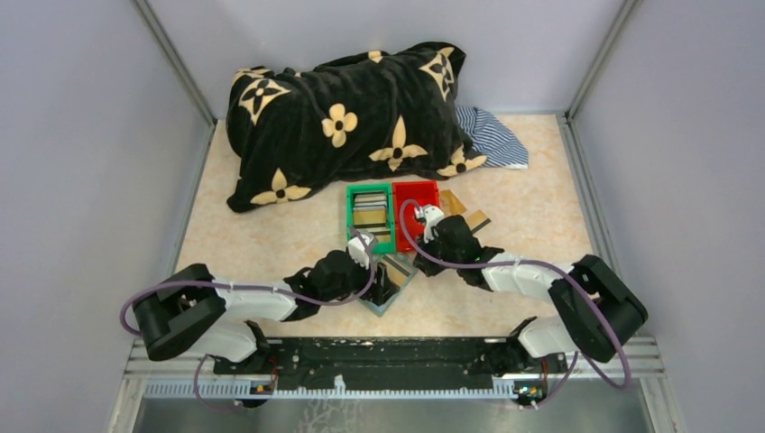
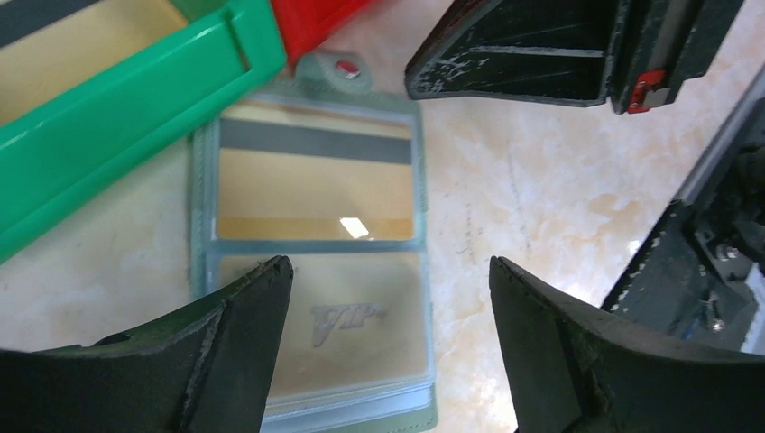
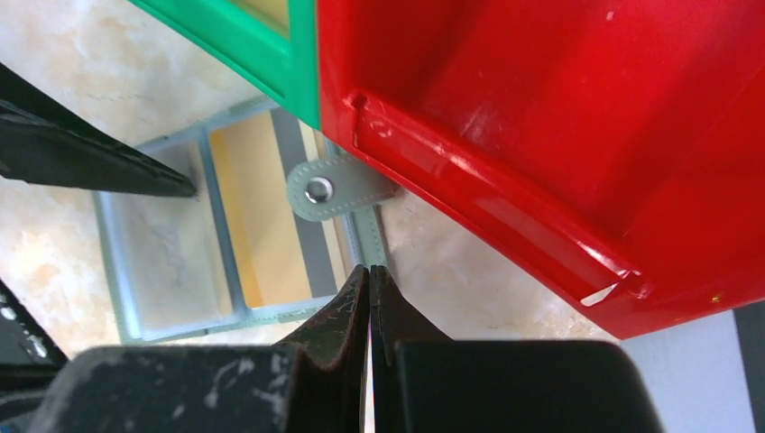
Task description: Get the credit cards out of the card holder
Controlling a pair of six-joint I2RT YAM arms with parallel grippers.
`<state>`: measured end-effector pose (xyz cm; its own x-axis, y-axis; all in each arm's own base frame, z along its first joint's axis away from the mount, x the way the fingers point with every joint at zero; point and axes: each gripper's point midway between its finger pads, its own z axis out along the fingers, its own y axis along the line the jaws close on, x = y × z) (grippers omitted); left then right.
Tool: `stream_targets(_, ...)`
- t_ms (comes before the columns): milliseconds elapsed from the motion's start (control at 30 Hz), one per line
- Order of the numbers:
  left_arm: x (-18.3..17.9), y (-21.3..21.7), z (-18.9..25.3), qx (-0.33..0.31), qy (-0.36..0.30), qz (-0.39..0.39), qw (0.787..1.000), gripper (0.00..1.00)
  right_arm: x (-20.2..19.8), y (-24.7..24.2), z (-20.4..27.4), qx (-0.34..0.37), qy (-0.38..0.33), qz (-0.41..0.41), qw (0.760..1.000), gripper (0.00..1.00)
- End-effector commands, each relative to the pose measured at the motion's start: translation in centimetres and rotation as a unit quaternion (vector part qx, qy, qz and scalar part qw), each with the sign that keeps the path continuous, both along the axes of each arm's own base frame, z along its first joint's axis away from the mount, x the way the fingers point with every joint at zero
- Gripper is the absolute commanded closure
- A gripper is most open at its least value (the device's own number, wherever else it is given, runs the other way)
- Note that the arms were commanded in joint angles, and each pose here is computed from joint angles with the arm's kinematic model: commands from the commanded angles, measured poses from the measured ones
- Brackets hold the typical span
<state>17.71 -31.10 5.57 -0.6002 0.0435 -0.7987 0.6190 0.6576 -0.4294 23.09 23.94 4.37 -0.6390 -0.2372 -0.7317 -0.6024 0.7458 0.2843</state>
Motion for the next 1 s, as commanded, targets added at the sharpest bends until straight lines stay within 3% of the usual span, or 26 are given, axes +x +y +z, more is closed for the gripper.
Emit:
stream_targets(0,-0.4,1.1,-1.9,0.048,0.031,0.014,0.998,0.14,1.0,1.2,0.0,0.024,-0.02,0.0,1.0,1.0)
stream_targets(200,-4.5,-1.4,-0.8,0.029,0.042,-0.125,0.991,0.14,1.0,1.0,-1.2,0.008,-0.013,0.001,1.0,1.0)
stream_targets(300,-5.4,-2.2,-0.5,0.044,0.037,-0.149,0.987,0.14,0.9,1.0,-1.8,0.003,-0.006,0.004,1.0,1.0)
stream_targets(667,-5.6,1.2,-3.9,0.112,0.069,-0.107,0.985,0.14,-2.9,1.2,-0.5,0.014,0.031,0.064,0.997,1.0)
stream_targets(967,-3.7,4.8,-5.0,0.142,0.085,-0.025,0.986,0.14,-6.3,3.1,0.8,0.034,0.057,0.106,0.992,1.0)
